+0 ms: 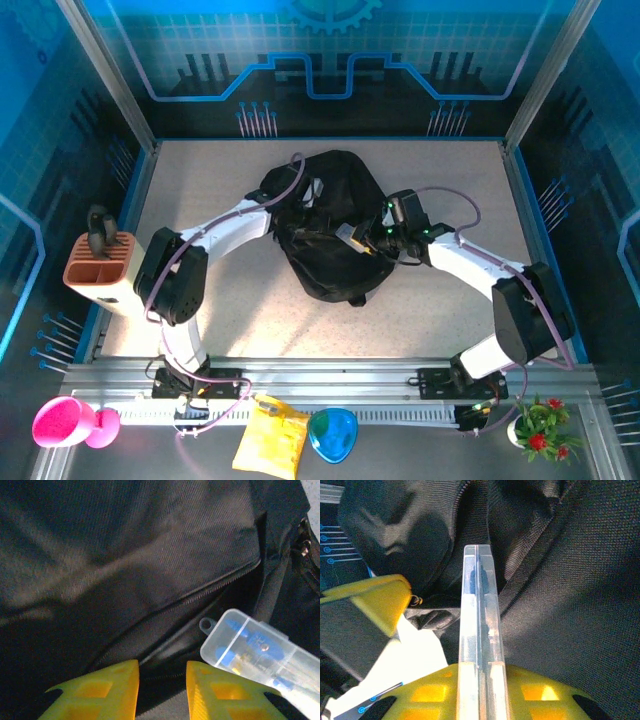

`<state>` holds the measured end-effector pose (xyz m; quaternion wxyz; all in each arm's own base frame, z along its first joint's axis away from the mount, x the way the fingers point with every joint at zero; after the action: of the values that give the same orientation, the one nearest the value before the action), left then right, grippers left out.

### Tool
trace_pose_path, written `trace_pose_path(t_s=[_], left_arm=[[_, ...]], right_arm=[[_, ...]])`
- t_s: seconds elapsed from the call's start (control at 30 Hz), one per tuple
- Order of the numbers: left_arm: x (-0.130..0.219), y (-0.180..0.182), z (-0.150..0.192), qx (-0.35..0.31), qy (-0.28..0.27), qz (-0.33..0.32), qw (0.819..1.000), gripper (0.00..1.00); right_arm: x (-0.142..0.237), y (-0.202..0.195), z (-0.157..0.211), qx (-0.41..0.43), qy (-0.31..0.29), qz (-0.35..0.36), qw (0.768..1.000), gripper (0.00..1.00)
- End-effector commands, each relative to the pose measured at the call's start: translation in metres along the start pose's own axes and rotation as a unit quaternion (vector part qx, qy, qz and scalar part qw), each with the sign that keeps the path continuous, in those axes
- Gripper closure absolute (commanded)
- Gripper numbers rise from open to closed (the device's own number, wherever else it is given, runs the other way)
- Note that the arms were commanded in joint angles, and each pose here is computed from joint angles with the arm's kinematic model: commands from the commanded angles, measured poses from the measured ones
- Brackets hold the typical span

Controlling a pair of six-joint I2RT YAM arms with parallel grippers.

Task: Pack the student bag
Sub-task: Place the loose stationery in the student bag.

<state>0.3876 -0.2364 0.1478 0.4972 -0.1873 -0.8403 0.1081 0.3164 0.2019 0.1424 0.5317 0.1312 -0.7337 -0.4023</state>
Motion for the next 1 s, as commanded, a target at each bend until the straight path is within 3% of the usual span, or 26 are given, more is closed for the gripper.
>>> trace_pose_path(t_s=[0.0, 0.27, 0.43, 0.67, 0.77, 0.97], left_arm=[[-0.004, 0.001, -0.004, -0.044, 0.005, -0.034, 0.998, 0.65], [-0.005, 0.004, -0.004, -0.048, 0.009, -0.055, 0.997, 0.63], [-0.002, 0.005, 0.001, -0.033, 0.008, -0.052, 0.998, 0.63], [0.009, 0.004, 0.003, -0.011, -0.006, -0.048, 0.999, 0.63], [0.021, 0.003, -0.002, -0.003, -0.024, -0.048, 0.999, 0.61], [0.055, 0.004, -0.014, 0.031, -0.072, -0.032, 0.996, 0.49]], right_arm=[[-0.016, -0.046, 0.013, -0.072, 0.022, 0.088, 0.993, 0.8], [-0.03, -0.033, -0.02, -0.07, -0.02, 0.061, 0.996, 0.82], [-0.042, -0.008, -0.044, -0.037, -0.049, -0.026, 0.998, 0.81], [-0.067, 0.029, -0.053, 0.012, -0.008, -0.142, 0.99, 0.77], [-0.073, 0.022, -0.053, 0.002, 0.007, -0.124, 0.992, 0.69], [-0.04, 0.007, -0.048, 0.001, 0.003, -0.08, 0.997, 0.4]])
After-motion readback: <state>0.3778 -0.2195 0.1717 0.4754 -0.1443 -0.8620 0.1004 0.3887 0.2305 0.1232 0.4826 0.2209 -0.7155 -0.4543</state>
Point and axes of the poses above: each hand's point on the last joint's axis, 136 mm out from that joint toward the fingers, its own x axis back along the fingers, its own y axis along the line the jaws close on, z = x × y, the point moved 4 cm from there along x, back along the fingers, and after that the axes turned 2 degrees about x, right-handed, at the moved point
